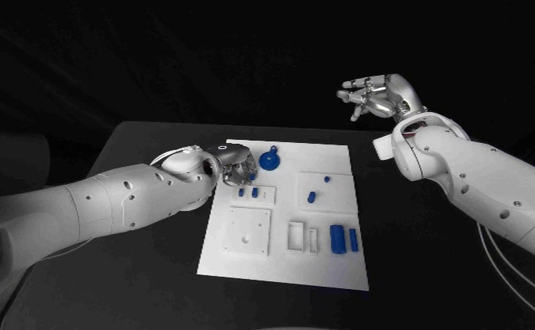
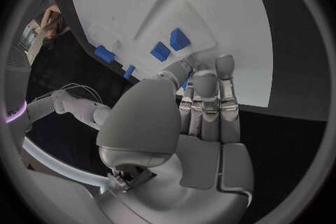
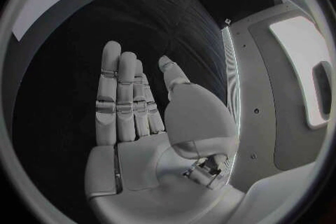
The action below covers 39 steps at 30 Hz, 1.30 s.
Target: Assemble the parts on the task board
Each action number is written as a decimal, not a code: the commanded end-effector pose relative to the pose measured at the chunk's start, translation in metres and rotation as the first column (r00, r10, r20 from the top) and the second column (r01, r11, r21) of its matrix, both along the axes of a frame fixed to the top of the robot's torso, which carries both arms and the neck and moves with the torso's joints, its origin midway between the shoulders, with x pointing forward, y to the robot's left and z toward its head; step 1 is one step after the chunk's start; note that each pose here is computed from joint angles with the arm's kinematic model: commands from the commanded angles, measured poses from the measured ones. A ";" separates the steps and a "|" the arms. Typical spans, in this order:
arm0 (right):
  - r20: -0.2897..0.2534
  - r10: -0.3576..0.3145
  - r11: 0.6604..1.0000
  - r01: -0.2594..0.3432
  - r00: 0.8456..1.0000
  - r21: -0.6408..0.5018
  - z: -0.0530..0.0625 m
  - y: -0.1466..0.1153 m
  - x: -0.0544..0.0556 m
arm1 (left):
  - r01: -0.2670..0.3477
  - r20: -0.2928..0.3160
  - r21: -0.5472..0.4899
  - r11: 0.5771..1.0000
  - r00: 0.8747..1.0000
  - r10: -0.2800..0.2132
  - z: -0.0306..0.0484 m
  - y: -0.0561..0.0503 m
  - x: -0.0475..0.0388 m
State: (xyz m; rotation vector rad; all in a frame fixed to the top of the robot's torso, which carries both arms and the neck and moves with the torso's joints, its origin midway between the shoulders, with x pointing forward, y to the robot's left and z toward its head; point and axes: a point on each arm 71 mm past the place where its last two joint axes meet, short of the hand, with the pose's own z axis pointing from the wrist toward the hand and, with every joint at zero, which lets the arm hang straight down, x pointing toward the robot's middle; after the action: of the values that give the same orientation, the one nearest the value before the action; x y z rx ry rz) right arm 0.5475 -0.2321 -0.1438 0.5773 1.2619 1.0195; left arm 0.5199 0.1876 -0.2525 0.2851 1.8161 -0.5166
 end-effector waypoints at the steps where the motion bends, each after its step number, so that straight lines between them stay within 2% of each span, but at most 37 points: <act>1: -0.025 0.025 1.000 -0.025 0.999 -0.014 -0.003 0.001 0.000 | -0.008 0.022 -0.005 1.000 1.000 0.008 0.0012 0.003 0.0014; 6: -0.058 0.043 0.998 -0.046 0.997 -0.040 -0.007 -0.001 -0.001 | -0.026 0.038 -0.006 1.000 0.999 0.026 0.0019 0.009 0.0043; 15: -0.116 0.087 0.983 -0.104 0.989 -0.150 -0.020 -0.002 -0.006 | -0.078 0.093 -0.036 0.996 0.992 0.081 0.0067 0.028 0.0134; 19: -0.147 0.106 0.960 -0.140 0.983 -0.241 -0.031 -0.001 -0.011 | -0.141 0.139 -0.131 0.981 0.977 0.159 0.0171 0.038 0.0193; 22: -0.155 0.109 0.939 -0.153 0.982 -0.309 -0.039 0.000 -0.015 | -0.204 0.132 -0.237 0.950 0.962 0.240 0.0252 0.048 0.0243; 25: -0.158 0.102 0.902 -0.159 0.982 -0.402 -0.050 0.004 -0.021 | -0.283 0.077 -0.382 0.880 0.939 0.336 0.0341 0.061 0.0296; 27: -0.160 0.091 0.869 -0.157 0.983 -0.470 -0.059 0.006 -0.025 | -0.340 0.004 -0.486 0.805 0.920 0.391 0.0387 0.069 0.0326; 28: -0.161 0.088 0.859 -0.156 0.983 -0.487 -0.062 0.007 -0.027 | -0.354 -0.019 -0.510 0.784 0.915 0.402 0.0396 0.071 0.0331; 31: -0.158 0.076 0.812 -0.153 0.985 -0.564 -0.074 0.012 -0.032 | -0.431 -0.154 -0.621 0.655 0.886 0.437 0.0432 0.076 0.0338; 33: -0.156 0.072 0.785 -0.152 0.985 -0.600 -0.081 0.015 -0.036 | -0.465 -0.235 -0.673 0.575 0.872 0.429 0.0450 0.077 0.0324; 35: -0.158 0.069 0.762 -0.154 0.985 -0.629 -0.088 0.018 -0.040 | -0.473 -0.282 -0.706 0.528 0.871 0.402 0.0470 0.074 0.0297; 36: -0.162 0.068 0.747 -0.158 0.984 -0.646 -0.092 0.021 -0.043 | -0.471 -0.303 -0.721 0.508 0.874 0.379 0.0484 0.072 0.0277; 39: -0.177 0.067 0.721 -0.170 0.982 -0.672 -0.100 0.025 -0.047 | -0.459 -0.328 -0.741 0.490 0.884 0.332 0.0507 0.069 0.0253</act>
State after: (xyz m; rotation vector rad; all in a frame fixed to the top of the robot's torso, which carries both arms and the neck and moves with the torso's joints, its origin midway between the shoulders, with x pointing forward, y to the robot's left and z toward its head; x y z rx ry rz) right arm 0.5025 -0.2092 -0.2395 0.0807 1.6748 0.6546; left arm 0.5460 0.2591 -0.2038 -0.6701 1.5451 -0.8300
